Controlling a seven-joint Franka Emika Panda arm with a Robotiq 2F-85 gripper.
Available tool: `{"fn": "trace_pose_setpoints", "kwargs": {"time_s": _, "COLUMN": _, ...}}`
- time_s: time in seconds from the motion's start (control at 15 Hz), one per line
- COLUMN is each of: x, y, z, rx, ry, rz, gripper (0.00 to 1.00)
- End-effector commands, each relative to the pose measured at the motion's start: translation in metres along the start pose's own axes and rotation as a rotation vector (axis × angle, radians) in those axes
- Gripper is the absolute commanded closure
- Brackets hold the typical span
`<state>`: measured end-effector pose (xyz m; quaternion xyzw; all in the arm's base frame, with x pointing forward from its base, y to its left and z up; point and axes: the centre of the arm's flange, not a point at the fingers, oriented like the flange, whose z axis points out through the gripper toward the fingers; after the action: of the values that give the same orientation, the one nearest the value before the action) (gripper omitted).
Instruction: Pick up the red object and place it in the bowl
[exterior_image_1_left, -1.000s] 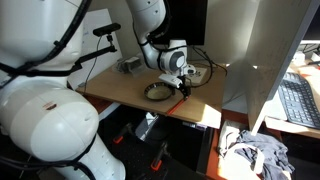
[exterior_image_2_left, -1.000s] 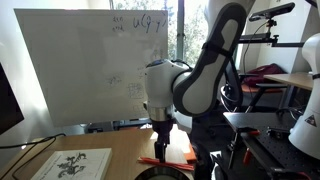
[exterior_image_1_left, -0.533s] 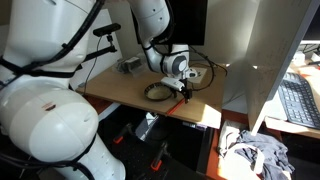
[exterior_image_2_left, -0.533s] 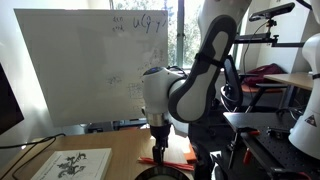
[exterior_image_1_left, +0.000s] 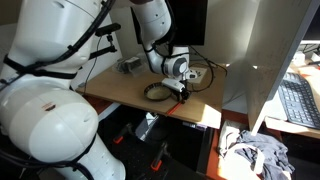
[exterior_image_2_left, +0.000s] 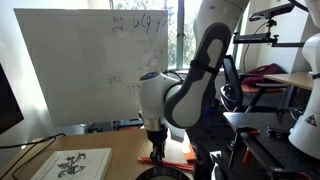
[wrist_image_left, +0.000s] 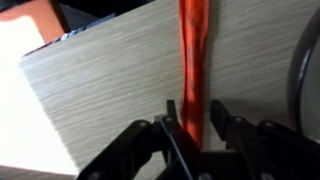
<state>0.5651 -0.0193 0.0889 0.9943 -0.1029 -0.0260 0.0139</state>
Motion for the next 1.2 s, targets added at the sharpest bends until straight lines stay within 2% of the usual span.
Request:
{"fn": "trace_pose_setpoints", "kwargs": {"time_s": 0.0, "x": 0.001, "y": 0.005, "z": 0.006, "rx": 0.024, "ry": 0.014, "rz": 0.012, "gripper": 0.87}}
{"fn": "trace_pose_setpoints", "kwargs": {"time_s": 0.07, "x": 0.0, "y": 0.005, "z": 0.006, "rx": 0.024, "ry": 0.018, "rz": 0.012, "gripper": 0.95}}
{"fn": "trace_pose_setpoints", "kwargs": {"time_s": 0.13, "x": 0.001, "y": 0.005, "z": 0.005, "rx": 0.026, "ry": 0.024, "rz": 0.013, "gripper": 0.99}}
{"fn": "trace_pose_setpoints", "kwargs": {"time_s": 0.47, "x": -0.001, "y": 0.006, "z": -0.003, "rx": 0.03, "ry": 0.035, "rz": 0.051, "gripper": 0.98}}
{"fn": "trace_pose_setpoints", "kwargs": {"time_s": 0.67, "x": -0.003, "y": 0.01, "z": -0.038, "rx": 0.059, "ry": 0.127, "rz": 0.114, "gripper": 0.98}}
{"fn": "trace_pose_setpoints", "kwargs": {"time_s": 0.93, "x": -0.015, "y": 0.016, "z": -0.102, "rx": 0.097, "ry": 0.25, "rz": 0.2, "gripper": 0.98}}
{"fn": "trace_pose_setpoints", "kwargs": {"time_s": 1.13, "x": -0.038, "y": 0.005, "z": -0.137, "rx": 0.19, "ry": 0.284, "rz": 0.197, "gripper": 0.98}}
